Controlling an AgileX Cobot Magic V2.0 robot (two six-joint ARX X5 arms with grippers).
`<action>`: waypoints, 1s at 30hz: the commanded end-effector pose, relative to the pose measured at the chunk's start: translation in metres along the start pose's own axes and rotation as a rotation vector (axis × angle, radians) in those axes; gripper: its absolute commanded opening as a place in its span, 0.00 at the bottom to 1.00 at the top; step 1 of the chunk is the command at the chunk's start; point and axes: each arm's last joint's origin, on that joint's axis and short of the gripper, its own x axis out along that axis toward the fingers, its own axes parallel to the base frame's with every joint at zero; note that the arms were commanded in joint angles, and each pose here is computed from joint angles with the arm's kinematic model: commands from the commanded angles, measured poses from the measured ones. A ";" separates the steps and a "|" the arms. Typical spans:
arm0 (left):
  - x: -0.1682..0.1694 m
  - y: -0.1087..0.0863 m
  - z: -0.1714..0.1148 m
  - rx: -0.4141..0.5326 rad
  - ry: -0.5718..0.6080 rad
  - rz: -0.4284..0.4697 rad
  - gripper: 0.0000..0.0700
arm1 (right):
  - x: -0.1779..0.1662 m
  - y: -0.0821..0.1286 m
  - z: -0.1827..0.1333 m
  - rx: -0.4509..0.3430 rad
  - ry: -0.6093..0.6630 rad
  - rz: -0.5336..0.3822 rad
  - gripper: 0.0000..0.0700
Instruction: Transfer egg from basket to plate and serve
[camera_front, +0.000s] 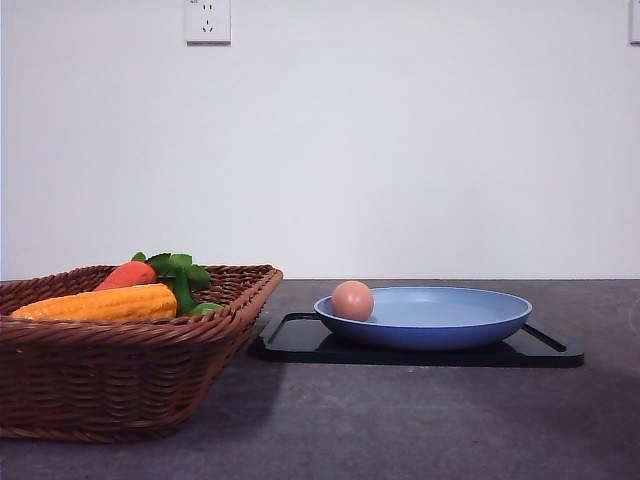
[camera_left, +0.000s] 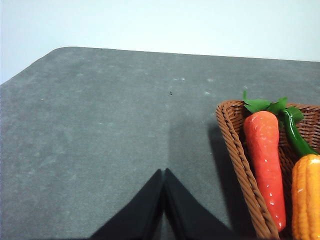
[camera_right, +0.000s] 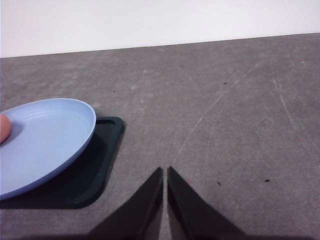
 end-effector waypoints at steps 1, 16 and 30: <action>0.003 0.000 -0.008 -0.001 0.011 -0.001 0.00 | 0.000 0.000 0.001 0.018 -0.016 0.001 0.00; 0.003 0.000 -0.008 -0.001 0.011 -0.001 0.00 | 0.000 0.001 0.005 0.014 -0.062 0.008 0.00; 0.003 0.000 -0.008 -0.001 0.011 -0.001 0.00 | 0.000 0.001 0.005 0.014 -0.062 0.008 0.00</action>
